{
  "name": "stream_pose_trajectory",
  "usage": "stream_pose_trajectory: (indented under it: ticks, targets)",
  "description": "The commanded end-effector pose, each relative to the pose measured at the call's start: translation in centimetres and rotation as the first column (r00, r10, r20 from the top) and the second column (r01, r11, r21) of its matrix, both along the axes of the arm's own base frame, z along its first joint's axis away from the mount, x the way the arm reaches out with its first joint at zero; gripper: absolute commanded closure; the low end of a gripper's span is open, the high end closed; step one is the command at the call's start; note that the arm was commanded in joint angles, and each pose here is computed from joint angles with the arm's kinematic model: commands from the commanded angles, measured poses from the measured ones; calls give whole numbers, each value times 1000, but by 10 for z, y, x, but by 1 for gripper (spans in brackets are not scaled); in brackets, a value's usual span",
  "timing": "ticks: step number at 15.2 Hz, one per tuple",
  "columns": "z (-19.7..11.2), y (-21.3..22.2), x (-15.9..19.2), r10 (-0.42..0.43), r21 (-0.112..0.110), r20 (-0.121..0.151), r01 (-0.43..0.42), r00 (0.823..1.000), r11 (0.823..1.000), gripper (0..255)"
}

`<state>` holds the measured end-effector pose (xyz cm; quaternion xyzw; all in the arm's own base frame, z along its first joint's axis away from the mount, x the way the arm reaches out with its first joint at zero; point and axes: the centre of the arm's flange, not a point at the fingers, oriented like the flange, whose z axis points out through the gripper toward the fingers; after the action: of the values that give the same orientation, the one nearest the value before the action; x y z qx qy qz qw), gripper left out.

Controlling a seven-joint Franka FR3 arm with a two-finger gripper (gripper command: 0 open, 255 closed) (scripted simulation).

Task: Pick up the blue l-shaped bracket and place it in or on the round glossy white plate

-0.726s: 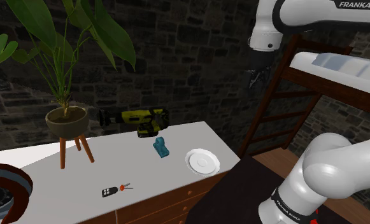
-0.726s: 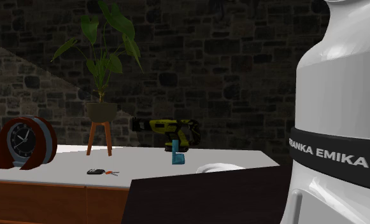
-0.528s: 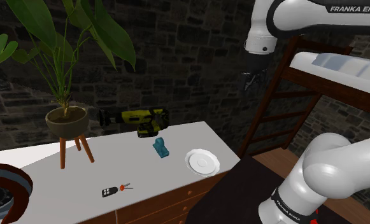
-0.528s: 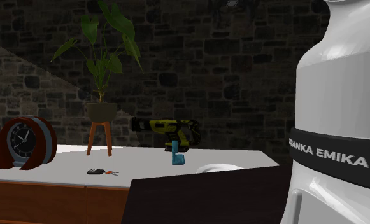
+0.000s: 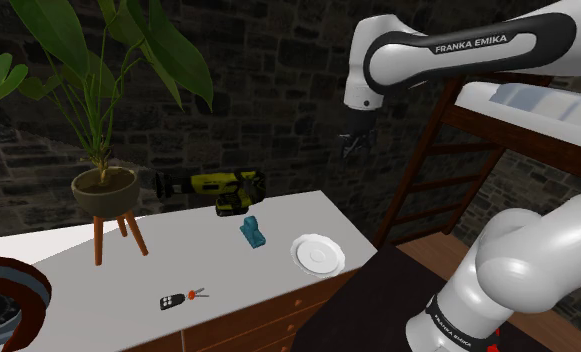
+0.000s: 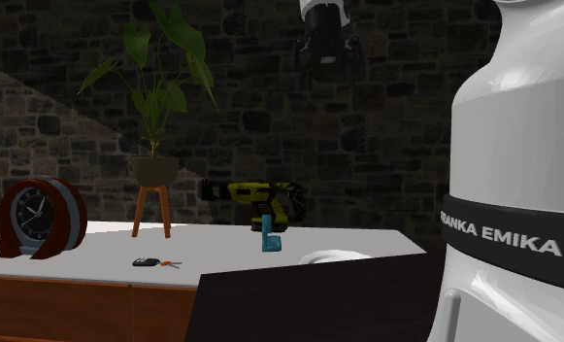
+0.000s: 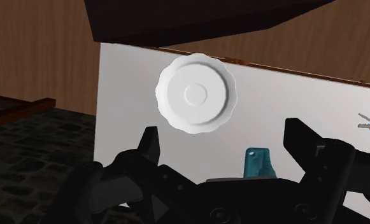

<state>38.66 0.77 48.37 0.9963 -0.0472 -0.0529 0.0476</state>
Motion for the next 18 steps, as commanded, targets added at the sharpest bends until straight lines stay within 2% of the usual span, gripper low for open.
stream_pose_trajectory:
  ticks: [1, 18]
  targets:
    - [-20, 3, 13, -3, 5, 2, 3, 1000, 1000, 0]
    - [-180, 43, 163, -28, 49, 6, 27, 1000, 998, 0]
